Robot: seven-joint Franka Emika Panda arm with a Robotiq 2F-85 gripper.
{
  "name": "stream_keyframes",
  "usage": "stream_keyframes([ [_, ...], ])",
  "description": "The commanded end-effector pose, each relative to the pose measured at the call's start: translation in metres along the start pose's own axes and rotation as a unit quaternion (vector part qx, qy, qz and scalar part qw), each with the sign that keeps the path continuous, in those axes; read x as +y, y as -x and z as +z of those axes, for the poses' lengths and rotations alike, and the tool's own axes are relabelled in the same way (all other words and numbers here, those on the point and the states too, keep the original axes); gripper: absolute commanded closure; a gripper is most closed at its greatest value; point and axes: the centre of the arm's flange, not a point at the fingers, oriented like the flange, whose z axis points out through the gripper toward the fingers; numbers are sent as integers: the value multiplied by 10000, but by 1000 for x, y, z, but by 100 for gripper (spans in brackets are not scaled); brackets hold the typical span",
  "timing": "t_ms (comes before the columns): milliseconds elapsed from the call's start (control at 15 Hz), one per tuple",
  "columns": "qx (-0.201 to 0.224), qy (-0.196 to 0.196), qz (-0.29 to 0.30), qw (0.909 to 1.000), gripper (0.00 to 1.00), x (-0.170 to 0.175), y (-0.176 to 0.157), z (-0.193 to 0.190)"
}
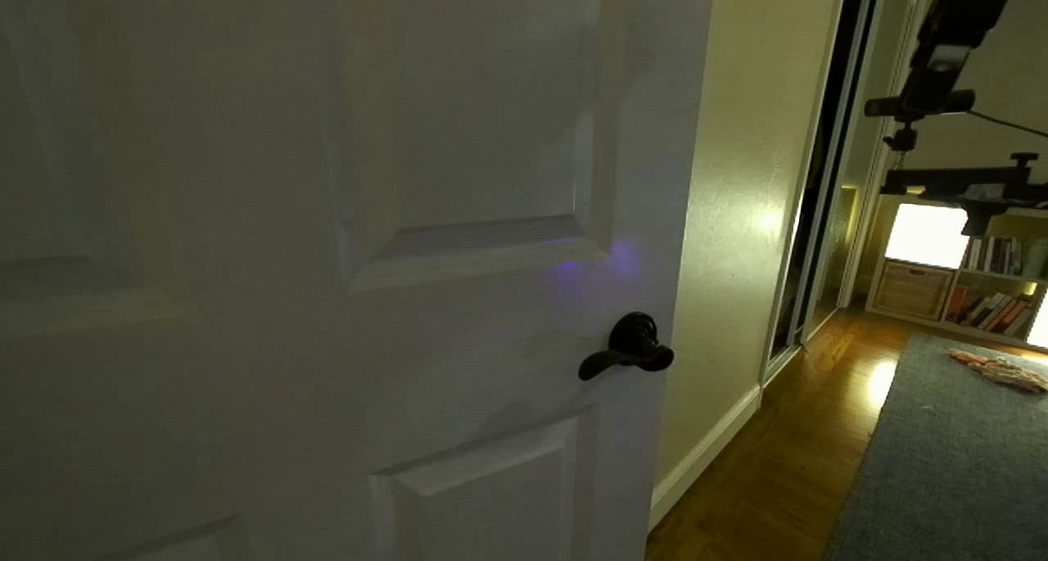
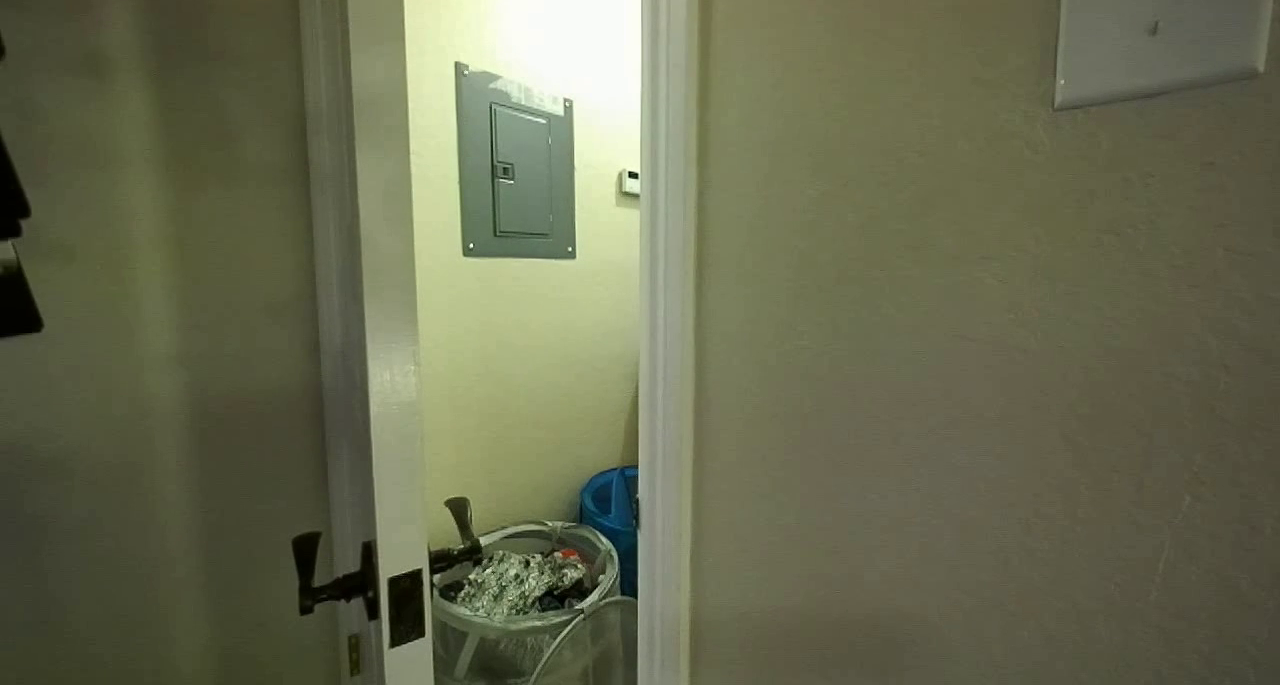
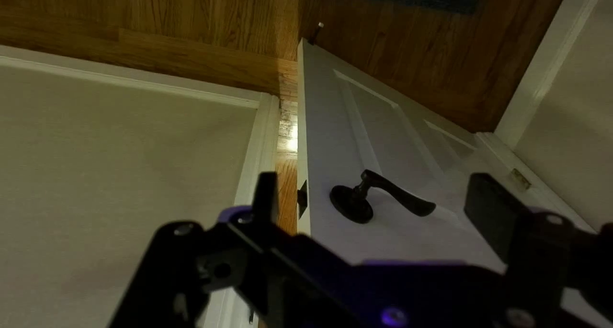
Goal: Close the door
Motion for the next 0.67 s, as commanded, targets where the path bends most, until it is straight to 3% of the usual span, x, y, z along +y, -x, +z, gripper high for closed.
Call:
stream_keyframes([
  [0, 260, -169, 98, 9995, 0, -23, -19, 21],
  [200, 528, -278, 146, 9981, 0, -39, -37, 32],
  [333, 671, -313, 169, 9971, 28, -45, -51, 38],
  [600, 1021, -299, 150, 9942, 55, -50, -73, 40],
])
